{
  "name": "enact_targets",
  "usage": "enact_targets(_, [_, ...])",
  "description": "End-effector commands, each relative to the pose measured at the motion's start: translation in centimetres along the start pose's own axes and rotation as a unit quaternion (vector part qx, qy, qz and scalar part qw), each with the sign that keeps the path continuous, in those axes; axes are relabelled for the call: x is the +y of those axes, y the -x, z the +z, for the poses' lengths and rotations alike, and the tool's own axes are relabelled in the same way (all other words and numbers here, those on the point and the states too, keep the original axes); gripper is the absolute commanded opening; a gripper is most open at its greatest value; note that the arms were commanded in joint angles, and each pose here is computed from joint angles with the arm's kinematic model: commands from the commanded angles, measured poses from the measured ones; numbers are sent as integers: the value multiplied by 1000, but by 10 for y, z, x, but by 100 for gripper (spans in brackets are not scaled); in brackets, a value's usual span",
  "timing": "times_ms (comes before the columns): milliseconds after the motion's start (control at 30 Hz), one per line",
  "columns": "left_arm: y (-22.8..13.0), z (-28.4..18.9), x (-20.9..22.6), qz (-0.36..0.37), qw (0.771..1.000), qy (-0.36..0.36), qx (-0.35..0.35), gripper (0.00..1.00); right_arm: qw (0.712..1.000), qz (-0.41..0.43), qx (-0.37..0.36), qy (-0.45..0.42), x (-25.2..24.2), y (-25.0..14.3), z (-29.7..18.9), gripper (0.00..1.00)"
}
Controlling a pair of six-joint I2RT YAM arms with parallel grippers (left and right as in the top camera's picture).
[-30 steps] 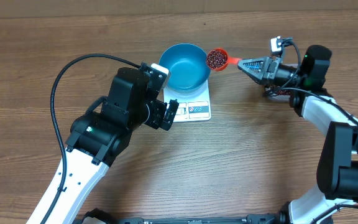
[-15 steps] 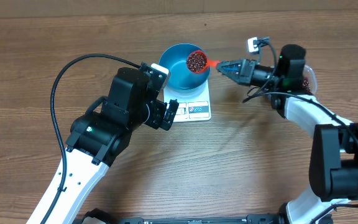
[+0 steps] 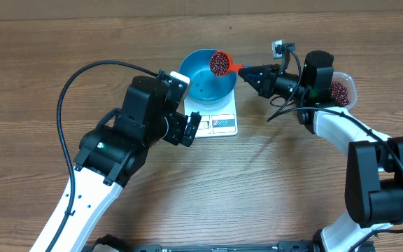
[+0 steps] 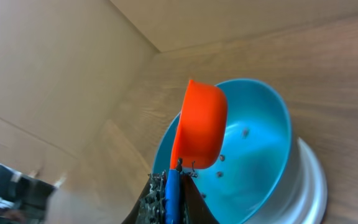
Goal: Scoop item into bowl and weigh 150g on scale
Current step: 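Tilt the scoop with the right gripper to pour beans into bowl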
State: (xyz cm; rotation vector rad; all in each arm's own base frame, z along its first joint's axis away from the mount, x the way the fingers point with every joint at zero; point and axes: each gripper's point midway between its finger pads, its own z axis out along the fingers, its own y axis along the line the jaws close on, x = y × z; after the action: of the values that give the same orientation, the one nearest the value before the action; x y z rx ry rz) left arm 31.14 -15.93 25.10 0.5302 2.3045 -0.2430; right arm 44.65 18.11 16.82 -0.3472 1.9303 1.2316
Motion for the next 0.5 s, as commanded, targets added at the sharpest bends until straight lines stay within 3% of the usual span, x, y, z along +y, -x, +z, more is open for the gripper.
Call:
enact_targets(0, [-4,3,1,-3,1000,4,6,100,995,-101,-1,-7,-2,2,2,4])
enact_targets(233, [-4,3,1,-3,1000,4,6,100,981,-195,11,-9,-4,-5,2,4])
enact_targets(467, [-4,3,1,-3,1000,4,6,100,948,-317,18,3,3,-10,8,4])
